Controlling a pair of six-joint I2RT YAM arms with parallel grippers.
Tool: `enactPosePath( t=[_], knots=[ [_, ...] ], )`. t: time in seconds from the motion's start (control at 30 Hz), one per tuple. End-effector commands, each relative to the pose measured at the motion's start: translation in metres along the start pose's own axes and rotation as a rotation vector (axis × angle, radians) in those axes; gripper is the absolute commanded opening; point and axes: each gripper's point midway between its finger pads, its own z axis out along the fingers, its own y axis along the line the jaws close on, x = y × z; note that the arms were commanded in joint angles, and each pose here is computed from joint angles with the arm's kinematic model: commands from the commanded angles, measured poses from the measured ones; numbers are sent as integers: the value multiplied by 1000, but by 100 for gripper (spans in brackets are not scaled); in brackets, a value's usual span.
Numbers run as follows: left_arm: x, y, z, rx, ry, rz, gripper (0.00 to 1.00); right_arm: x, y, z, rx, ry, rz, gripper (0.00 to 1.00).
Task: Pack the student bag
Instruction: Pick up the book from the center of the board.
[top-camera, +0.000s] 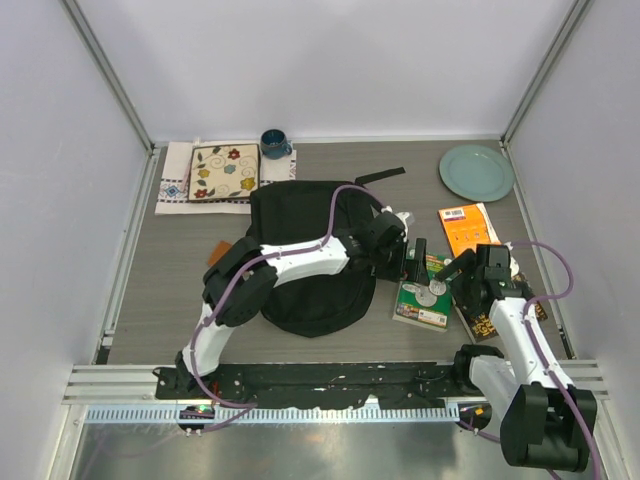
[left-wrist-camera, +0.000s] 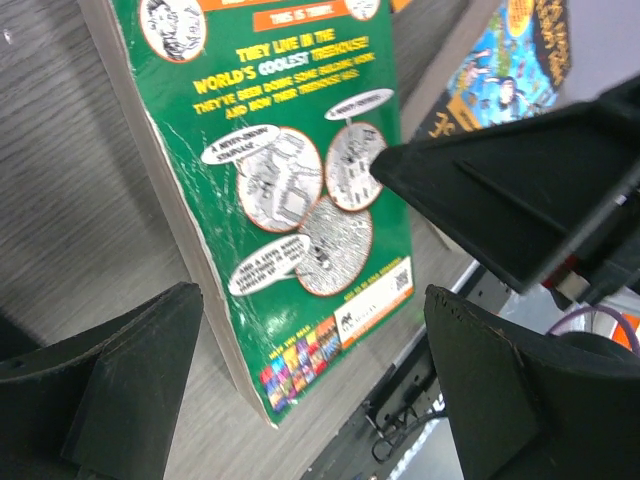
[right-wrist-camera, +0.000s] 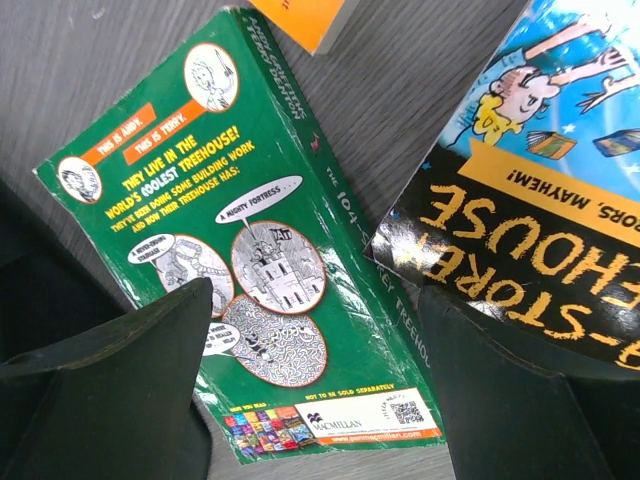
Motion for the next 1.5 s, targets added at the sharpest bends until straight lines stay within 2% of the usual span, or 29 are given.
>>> enactPosePath(
  t=[0.0,0.23,0.37,0.53,0.57,0.63,0.77,0.93,1.0,1.1,1.13,1.27,1.33,1.47],
  knots=[
    [-6,-4,16,20,-6,-44,95,5,7,9,-54,30,-14,89],
    [12,22,32,-49,45,-78,93,15,6,17,-65,73,-19,87],
    [20,4,35,24,82,-60,72,18,8,18,-86,86,-19,82],
    [16,-31,32,117,89,-24,55,28,18,18,-158,129,-7,72],
    [17,-38,31,132,89,-17,48,31,22,16,-184,142,-4,69],
    [9,-50,24,155,70,-6,40,31,25,15,-204,142,3,67],
    [-3,-70,13,196,42,10,36,31,30,11,-231,141,4,64],
    [-9,-79,5,214,33,27,35,34,29,13,-230,152,5,64],
    [-5,-73,10,193,47,22,30,34,29,13,-232,156,2,64],
    [4,-65,19,183,83,4,10,33,31,12,-237,153,3,64],
    [6,-63,20,180,91,-3,0,32,33,11,-247,150,0,64],
    [8,-56,20,153,86,4,0,25,40,3,-272,125,-6,71],
    [3,-65,7,164,69,41,0,19,43,-3,-270,106,-7,77],
    [-24,-91,-31,182,-10,141,0,-5,56,-27,-288,18,-16,83]
  ],
)
